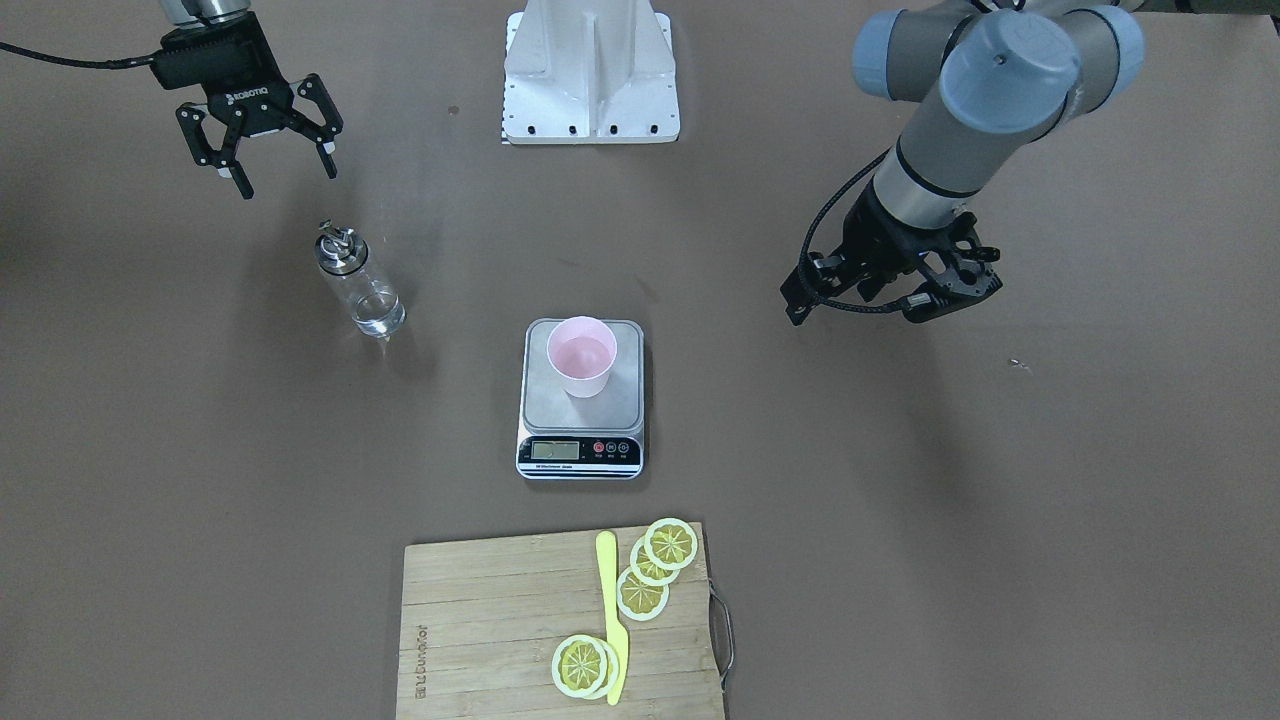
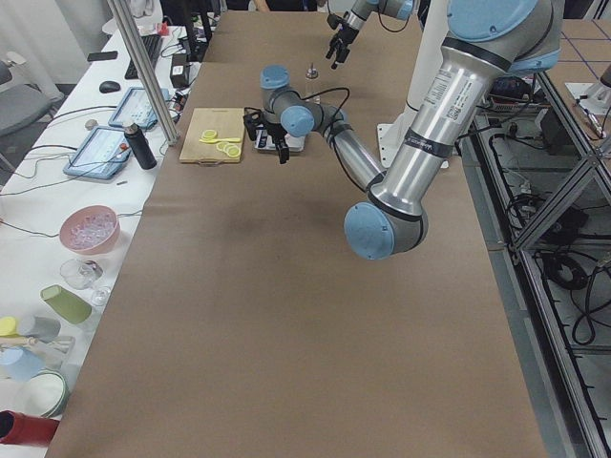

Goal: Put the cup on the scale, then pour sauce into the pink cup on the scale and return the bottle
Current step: 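Grasp the glass sauce bottle with the right gripper while the left arm withdraws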

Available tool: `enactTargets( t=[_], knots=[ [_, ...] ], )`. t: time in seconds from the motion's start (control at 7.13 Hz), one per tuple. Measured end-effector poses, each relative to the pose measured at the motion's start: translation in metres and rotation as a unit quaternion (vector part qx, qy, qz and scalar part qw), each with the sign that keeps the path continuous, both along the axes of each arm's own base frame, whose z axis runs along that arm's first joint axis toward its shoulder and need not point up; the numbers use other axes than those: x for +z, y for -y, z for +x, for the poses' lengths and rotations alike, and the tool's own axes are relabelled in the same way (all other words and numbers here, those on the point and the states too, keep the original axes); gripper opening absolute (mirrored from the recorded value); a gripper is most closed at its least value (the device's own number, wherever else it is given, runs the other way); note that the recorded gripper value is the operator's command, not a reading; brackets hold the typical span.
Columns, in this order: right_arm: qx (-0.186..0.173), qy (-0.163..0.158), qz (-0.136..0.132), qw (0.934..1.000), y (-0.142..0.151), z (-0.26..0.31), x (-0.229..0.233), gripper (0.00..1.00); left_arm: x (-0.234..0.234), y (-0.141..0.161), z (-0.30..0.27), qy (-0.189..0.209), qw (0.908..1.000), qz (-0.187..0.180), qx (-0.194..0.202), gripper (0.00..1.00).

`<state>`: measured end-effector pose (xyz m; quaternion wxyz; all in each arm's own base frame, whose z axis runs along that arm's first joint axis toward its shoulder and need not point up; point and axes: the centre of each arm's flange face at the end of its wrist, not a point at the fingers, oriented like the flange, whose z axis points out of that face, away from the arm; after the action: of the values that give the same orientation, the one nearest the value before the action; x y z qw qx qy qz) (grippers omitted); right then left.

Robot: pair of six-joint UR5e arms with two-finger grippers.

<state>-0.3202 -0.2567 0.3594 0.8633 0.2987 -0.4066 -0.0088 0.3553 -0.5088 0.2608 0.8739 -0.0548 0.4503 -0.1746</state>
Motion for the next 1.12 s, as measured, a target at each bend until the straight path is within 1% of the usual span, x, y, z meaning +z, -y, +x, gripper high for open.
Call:
enactTargets(
  t=[0.28,0.42,0.7,0.84,1.12],
  knots=[
    [0.004,-0.001,0.012,0.9999,0.003,-0.035,0.004,0.96,0.002,0.001,0.001,0.002,1.0,-0.001,-0.001,0.98],
    [0.009,-0.007,0.02,0.9997,0.004,-0.048,0.008,0.95,0.003,0.002,0.002,0.003,1.0,-0.001,0.0,0.98],
    [0.022,-0.013,0.04,0.9989,0.004,-0.057,0.012,0.96,0.006,0.003,0.003,0.006,1.0,0.0,0.002,0.98],
    [0.025,-0.012,0.052,0.9983,0.005,-0.059,0.013,0.96,0.008,0.004,0.003,0.008,1.0,0.0,0.002,0.98],
    [0.023,-0.02,0.076,0.9967,0.008,-0.068,0.015,0.96,0.011,0.006,0.004,0.01,0.9999,-0.002,0.002,0.98]
  ],
)
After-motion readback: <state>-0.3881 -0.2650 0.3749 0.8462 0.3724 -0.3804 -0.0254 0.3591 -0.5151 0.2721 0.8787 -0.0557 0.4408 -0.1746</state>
